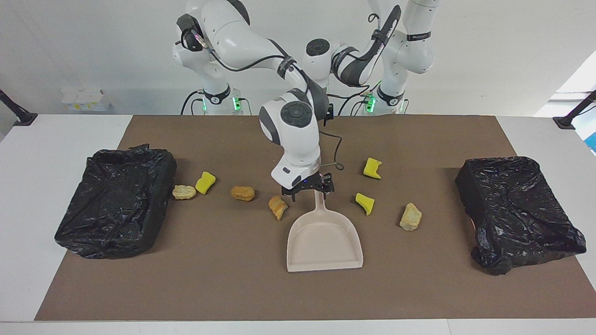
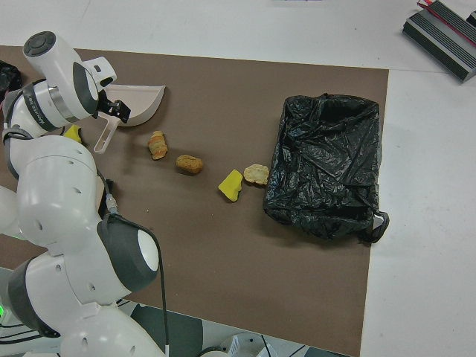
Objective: Sweep and dump trash in bin
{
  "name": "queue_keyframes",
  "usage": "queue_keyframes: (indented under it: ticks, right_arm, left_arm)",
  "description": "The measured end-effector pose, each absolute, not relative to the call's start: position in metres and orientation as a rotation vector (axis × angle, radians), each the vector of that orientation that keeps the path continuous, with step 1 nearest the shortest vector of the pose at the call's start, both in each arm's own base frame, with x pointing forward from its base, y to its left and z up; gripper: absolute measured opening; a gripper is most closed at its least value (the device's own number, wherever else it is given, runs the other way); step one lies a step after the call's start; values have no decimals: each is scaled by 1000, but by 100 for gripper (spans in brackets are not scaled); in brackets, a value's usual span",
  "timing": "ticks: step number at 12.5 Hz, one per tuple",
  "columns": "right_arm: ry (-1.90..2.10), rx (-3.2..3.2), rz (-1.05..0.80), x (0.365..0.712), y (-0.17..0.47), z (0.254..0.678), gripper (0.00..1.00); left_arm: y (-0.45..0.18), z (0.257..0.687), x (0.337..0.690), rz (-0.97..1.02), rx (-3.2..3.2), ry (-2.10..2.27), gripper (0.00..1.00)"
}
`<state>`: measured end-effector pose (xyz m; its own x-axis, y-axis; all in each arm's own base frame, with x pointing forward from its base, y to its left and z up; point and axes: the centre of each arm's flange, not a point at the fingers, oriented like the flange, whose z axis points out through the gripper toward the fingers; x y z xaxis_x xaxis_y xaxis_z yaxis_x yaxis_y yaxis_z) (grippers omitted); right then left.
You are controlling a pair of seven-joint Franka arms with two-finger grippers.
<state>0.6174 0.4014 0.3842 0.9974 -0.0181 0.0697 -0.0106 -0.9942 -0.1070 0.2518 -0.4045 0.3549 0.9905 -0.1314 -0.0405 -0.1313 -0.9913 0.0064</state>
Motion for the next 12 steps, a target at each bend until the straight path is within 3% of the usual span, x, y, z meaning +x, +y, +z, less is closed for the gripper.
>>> queue_keyframes:
  ticks: [1,2,5,7,8,9,11,12]
  right_arm:
    - [20,-3044,-109,610,413,380,100]
    - [16,-3045,-109,607,417,379,100]
    - [28,-3042,-117,610,412,373,99]
    - [36,-3037,-129,607,406,358,92]
    - [35,-3037,-128,604,405,353,81]
    - [33,-3040,-123,601,404,352,81]
    - [29,-3043,-119,597,403,353,65]
    - [28,-3043,-119,596,402,355,63]
  left_arm:
    - [-405,355,251,-68,3130,-204,94]
    - [-405,354,250,-79,3125,-190,81]
    - [-408,354,245,-128,3104,-143,74]
    - [-408,354,245,-133,3102,-138,70]
    - [-408,354,244,-136,3103,-137,66]
    - [-408,352,242,-143,3104,-137,65]
    - [-408,349,236,-163,3104,-139,64]
    - [-409,348,233,-170,3103,-141,64]
